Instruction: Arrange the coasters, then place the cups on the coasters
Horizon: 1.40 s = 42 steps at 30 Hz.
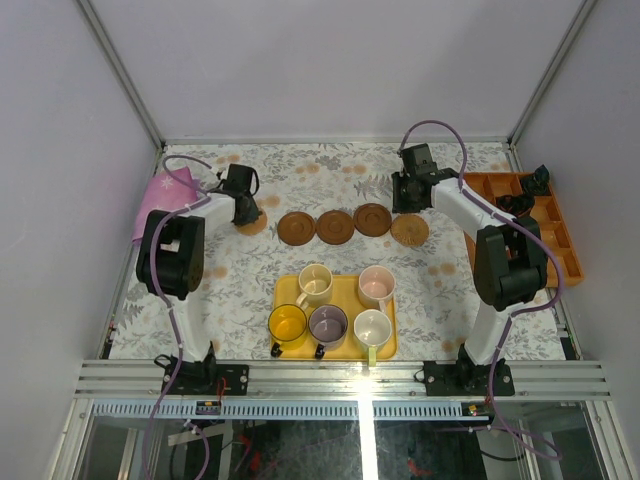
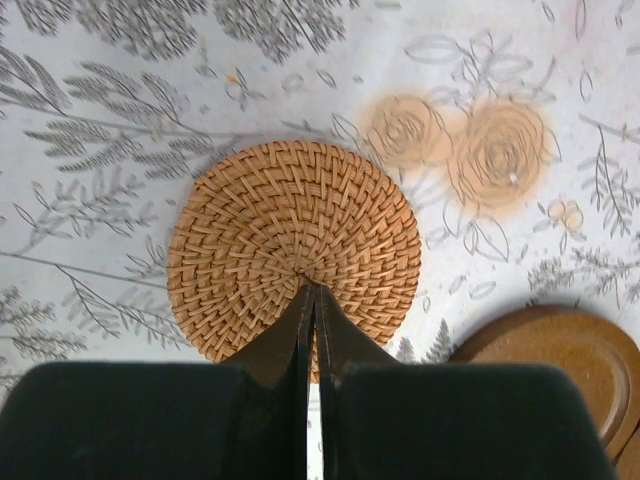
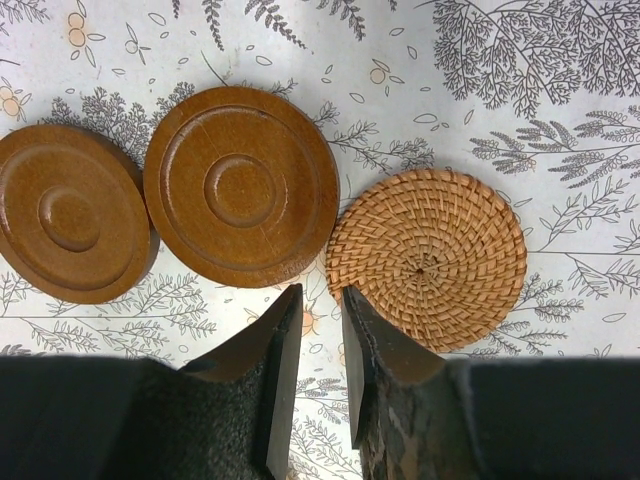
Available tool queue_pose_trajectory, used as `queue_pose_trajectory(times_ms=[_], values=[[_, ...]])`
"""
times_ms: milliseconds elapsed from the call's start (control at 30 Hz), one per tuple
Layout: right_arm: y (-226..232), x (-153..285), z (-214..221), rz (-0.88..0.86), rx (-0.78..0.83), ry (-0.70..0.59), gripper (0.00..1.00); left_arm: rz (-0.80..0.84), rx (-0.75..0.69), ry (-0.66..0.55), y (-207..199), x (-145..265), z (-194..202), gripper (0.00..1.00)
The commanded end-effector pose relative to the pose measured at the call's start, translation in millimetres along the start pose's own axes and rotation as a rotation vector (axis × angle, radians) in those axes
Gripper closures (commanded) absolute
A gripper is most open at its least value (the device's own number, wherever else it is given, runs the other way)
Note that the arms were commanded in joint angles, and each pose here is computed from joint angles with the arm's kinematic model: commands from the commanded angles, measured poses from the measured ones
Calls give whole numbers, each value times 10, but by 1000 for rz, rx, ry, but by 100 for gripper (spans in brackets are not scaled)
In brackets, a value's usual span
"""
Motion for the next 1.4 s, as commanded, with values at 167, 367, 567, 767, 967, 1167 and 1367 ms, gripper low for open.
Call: queue_pose_trajectory(times_ms=[167, 367, 567, 767, 967, 1167, 1367], values=[[166, 84, -148, -61, 32, -58, 72, 61, 28, 19, -8, -76, -69, 100], [218, 68, -244, -79, 32, -90, 73, 163, 22, -69, -164, 303, -362, 100], [286, 24, -291, -106, 33, -91, 73, 209, 10, -143, -210, 665, -520, 100], [303, 1, -248, -115, 20, -81, 74, 268, -30, -103, -411, 696, -286, 100], [304, 26, -208, -115, 15, -77, 75, 380, -132, -63, -936, 695, -10, 100], [259, 18, -142, -101, 4, -70, 75, 443, -194, -45, -1278, 639, 53, 100], [244, 7, -112, -97, 0, -65, 76, 430, -198, 16, -1315, 438, 186, 100]])
Point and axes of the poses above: each gripper's point midway between its finger pads, its own x axis back along the fingers, its own y axis along the line the jaws close on, z = x × y, the point moved 1 cm from there along x, back along the fingers, and after that the axes turned 13 degrees about -x, right-handed, at the moved point
